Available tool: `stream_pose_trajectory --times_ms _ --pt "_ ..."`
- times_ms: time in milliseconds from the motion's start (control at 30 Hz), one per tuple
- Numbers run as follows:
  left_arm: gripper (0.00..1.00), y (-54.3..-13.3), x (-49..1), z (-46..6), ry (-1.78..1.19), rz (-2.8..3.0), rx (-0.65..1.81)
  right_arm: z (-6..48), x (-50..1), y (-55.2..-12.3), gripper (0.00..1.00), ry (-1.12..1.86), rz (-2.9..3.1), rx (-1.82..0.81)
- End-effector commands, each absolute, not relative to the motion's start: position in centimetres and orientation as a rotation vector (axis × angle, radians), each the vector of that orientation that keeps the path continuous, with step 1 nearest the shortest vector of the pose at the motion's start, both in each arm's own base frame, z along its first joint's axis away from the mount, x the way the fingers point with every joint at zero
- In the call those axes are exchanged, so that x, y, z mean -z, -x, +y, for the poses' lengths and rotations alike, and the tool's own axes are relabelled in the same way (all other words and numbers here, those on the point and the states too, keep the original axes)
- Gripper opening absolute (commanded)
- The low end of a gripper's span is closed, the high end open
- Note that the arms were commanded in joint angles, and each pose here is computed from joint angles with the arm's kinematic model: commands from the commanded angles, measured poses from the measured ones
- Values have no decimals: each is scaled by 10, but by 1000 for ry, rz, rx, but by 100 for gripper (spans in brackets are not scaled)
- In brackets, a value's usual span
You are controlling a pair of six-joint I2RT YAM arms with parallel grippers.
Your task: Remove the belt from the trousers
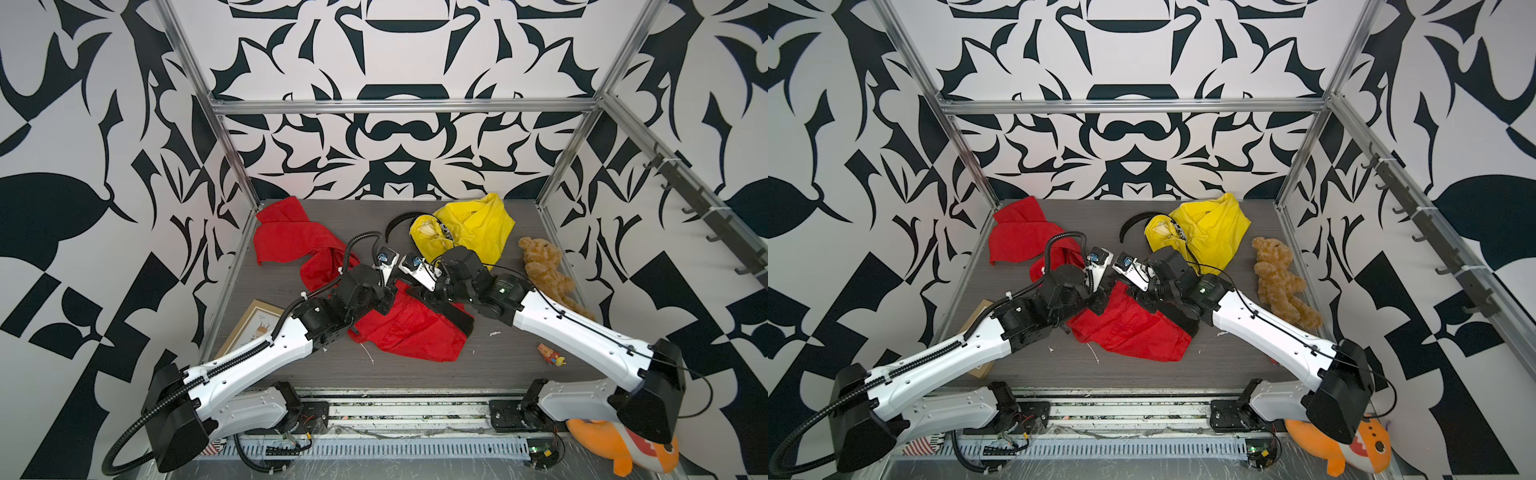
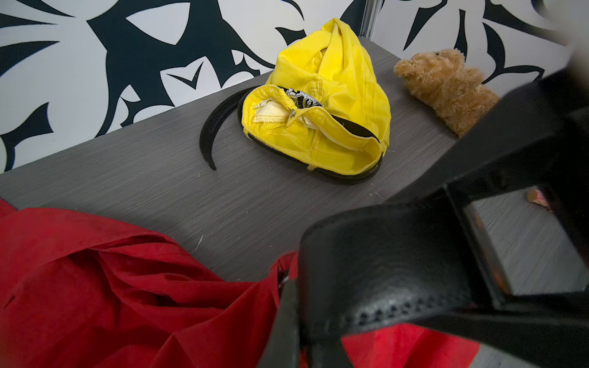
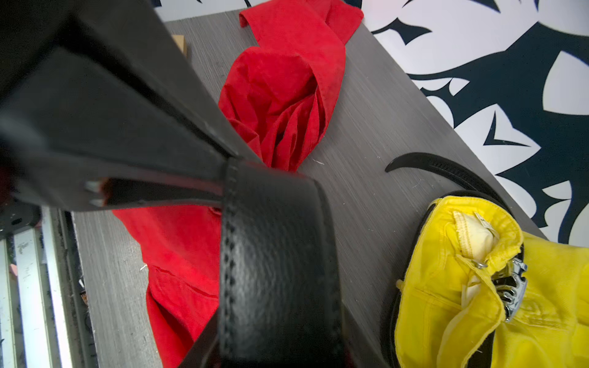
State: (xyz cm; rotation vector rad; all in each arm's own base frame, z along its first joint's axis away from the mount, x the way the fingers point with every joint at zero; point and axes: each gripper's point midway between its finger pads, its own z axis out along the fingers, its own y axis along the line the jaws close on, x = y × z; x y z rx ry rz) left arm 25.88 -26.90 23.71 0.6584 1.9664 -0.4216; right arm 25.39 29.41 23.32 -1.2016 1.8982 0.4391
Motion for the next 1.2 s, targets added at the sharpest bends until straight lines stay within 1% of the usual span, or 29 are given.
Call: stream_pose_trajectory --times_ms 0,200,433,500,600,633,667,700,733,767,833,900,967,1033,1167 --pt "0 -271 -230 -254 -555 2008 386 290 -256 -250 1 1164 1829 -464" --pt "0 -286 -200 -228 -427 2115 351 269 -269 -247 0 1102 1825 -502" --pt "0 -298 -182 -195 -298 2194 281 233 -272 -260 0 958 1882 -513" --pt "0 -298 -183 -196 -313 2188 300 235 -273 -258 0 967 1882 -546" --pt "0 -291 -189 -218 -414 2152 402 247 -267 -252 0 1026 1905 -629" --pt "3 -288 -191 -227 -461 2131 427 252 -266 -249 0 1049 1907 -669" --pt "17 -286 -194 -232 -493 2112 422 255 -265 -249 0 1063 1910 -682" --pt "33 -284 -197 -236 -515 2098 419 257 -264 -249 0 1073 1913 -688" --pt "51 -281 -202 -241 -547 2074 424 258 -263 -249 0 1083 1914 -691" --pt "65 -278 -208 -246 -577 2039 420 259 -265 -250 0 1089 1909 -695" --pt "81 -274 -223 -255 -630 1959 406 262 -268 -249 0 1108 1897 -708" --pt "91 -275 -236 -263 -669 1896 364 264 -271 -248 0 1123 1891 -717" --pt "95 -278 -247 -271 -693 1853 323 265 -273 -248 0 1134 1890 -718" --pt "98 -282 -257 -278 -707 1805 300 266 -274 -247 0 1144 1885 -723" --pt "99 -294 -272 -291 -707 1721 269 266 -276 -246 0 1144 1882 -724"
